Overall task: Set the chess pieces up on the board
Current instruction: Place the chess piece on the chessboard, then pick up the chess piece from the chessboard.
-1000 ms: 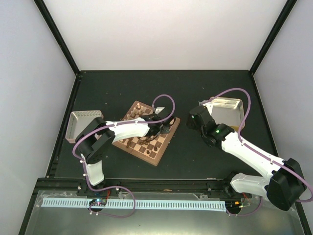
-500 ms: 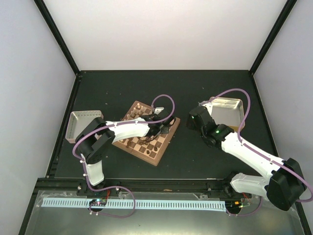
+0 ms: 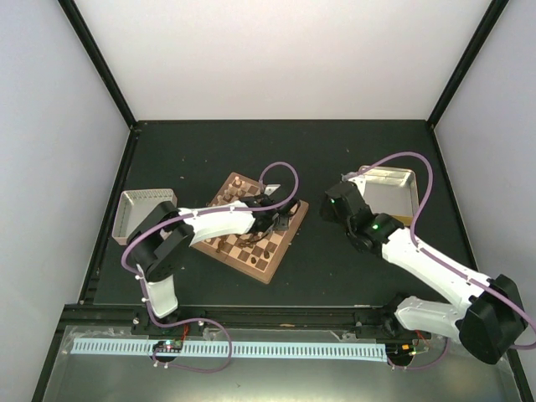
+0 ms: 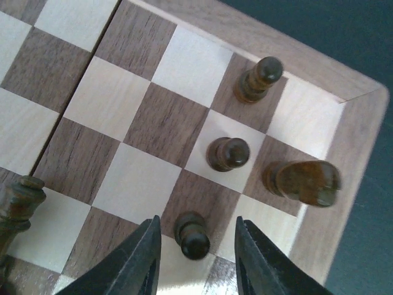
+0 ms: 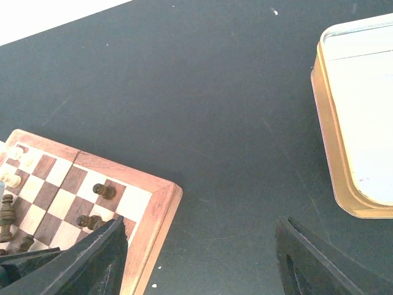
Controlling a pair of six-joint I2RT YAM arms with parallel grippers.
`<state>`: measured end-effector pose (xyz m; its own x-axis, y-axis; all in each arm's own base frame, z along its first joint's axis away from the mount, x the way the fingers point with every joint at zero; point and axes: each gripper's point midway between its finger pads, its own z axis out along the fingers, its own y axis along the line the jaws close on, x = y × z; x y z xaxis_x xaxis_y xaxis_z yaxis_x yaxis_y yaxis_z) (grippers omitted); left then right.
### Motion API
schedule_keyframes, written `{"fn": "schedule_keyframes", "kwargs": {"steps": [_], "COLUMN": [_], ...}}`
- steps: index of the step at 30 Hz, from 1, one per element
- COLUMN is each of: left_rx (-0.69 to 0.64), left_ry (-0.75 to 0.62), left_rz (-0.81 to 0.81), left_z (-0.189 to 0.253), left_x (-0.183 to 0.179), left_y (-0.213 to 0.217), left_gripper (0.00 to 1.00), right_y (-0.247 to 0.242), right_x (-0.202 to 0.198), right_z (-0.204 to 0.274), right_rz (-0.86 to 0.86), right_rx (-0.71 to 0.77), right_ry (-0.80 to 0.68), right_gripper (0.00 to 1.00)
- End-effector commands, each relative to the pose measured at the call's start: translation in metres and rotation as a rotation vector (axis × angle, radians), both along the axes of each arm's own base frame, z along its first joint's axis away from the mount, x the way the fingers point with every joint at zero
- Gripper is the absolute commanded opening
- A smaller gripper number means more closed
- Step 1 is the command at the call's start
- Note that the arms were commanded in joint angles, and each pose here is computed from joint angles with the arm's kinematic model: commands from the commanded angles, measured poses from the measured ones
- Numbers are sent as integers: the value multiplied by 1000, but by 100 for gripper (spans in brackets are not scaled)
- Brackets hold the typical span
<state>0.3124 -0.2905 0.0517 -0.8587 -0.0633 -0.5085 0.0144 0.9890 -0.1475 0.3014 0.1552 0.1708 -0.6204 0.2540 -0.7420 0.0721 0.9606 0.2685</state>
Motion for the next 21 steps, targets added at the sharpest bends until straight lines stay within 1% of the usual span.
{"fn": "schedule_keyframes", "kwargs": {"steps": [1, 6, 10, 14, 16, 17, 21], "left_rx": [-81, -126, -156, -160, -139, -133, -74], "left_ry": [-56, -94, -119, -119, -96, -78, -1], "left_rz": [-45, -44, -32, -35, -45, -57, -69], "left_z": [43, 72, 89, 98, 93, 90, 74], "left_x": [0, -2, -4, -6, -10, -12, -20], "left_y": [-12, -3, 13, 36, 48, 52, 75], "left_gripper": [37, 39, 40, 46, 50, 51, 49], "right_y": [-3, 8, 30, 48, 54, 57, 64], "right_x": [2, 3, 2, 2, 3, 3, 4], "right_z": [13, 17, 20, 20, 18, 17, 9], "right_rz": [-18, 44, 155, 245, 271, 281, 303], "right_rx": [34, 51, 84, 95, 96, 98, 98], "right_ry": [-46, -52, -50, -21, -5, 0, 31], "right_gripper": [67, 67, 67, 68, 67, 67, 66]}}
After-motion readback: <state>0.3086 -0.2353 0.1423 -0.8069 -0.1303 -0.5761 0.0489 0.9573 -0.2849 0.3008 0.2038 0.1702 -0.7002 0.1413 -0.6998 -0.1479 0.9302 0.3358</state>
